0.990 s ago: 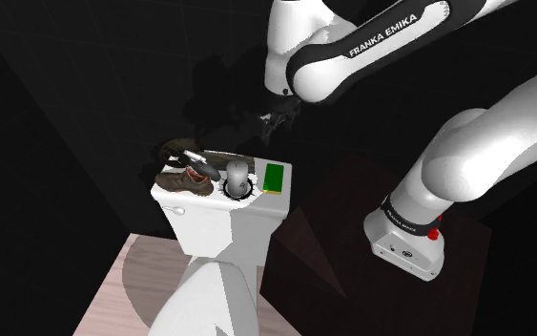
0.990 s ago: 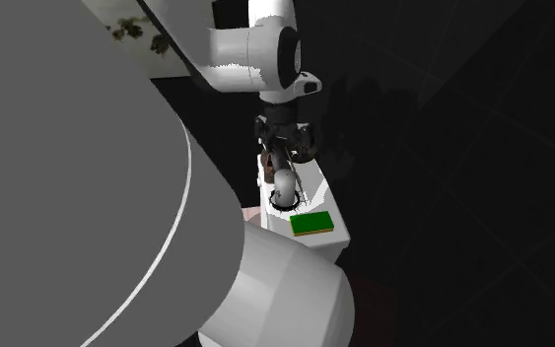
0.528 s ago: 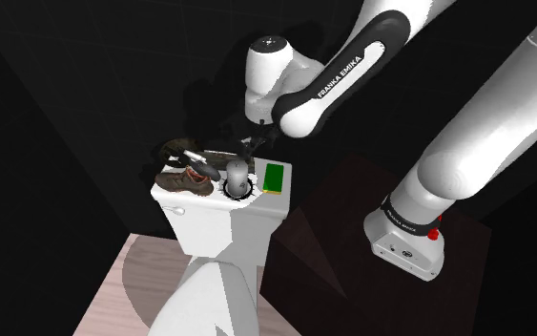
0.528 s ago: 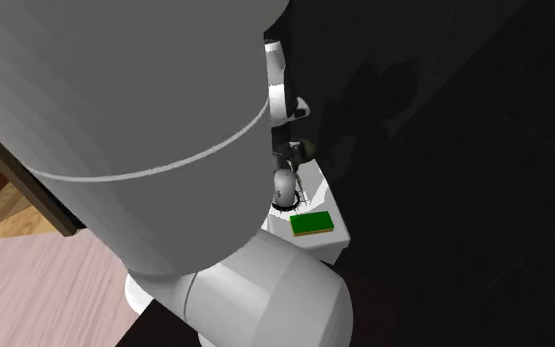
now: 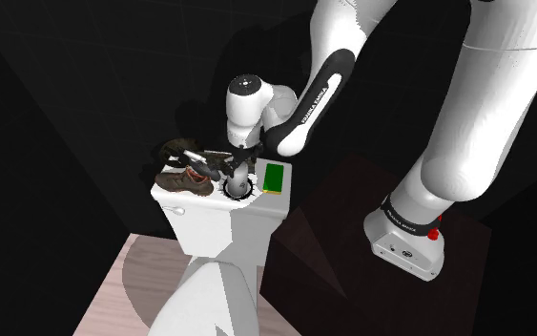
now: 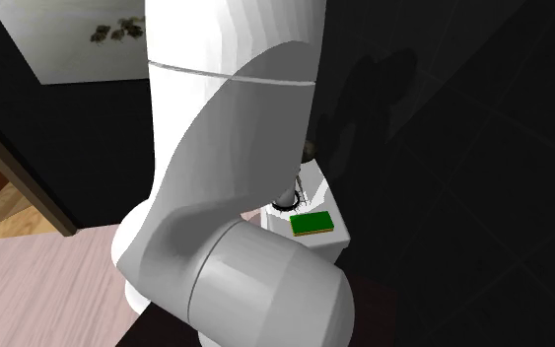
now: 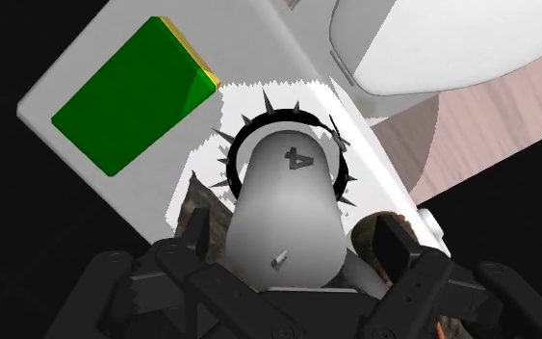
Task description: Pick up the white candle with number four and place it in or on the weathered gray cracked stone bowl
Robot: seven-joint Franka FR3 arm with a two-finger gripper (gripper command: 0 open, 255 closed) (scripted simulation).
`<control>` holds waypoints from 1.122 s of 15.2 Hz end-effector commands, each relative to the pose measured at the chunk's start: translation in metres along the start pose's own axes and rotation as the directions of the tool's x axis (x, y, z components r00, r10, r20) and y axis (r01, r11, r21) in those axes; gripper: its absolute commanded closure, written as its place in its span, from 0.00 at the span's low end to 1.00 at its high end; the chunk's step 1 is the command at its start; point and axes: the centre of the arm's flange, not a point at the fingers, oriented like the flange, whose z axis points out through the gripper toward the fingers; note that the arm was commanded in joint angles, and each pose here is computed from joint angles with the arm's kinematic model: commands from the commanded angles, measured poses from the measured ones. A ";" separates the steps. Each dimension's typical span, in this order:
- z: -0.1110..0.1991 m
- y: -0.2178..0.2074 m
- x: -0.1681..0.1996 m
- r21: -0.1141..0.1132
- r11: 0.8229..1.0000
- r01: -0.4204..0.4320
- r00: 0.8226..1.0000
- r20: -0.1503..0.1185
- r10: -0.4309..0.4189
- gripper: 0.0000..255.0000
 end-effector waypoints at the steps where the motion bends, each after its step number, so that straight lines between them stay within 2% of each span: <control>1: 0.014 -0.002 0.002 -0.002 1.000 -0.002 1.000 -0.004 0.002 0.00; 7: 0.048 -0.002 0.002 -0.002 1.000 -0.002 1.000 -0.004 0.002 0.00; 15: 0.048 -0.002 0.002 -0.002 1.000 -0.002 1.000 -0.004 0.002 0.00; 16: 0.048 -0.002 0.002 -0.002 1.000 -0.002 1.000 -0.004 0.002 1.00; 17: 0.048 -0.002 0.002 -0.002 1.000 -0.002 1.000 -0.004 0.002 1.00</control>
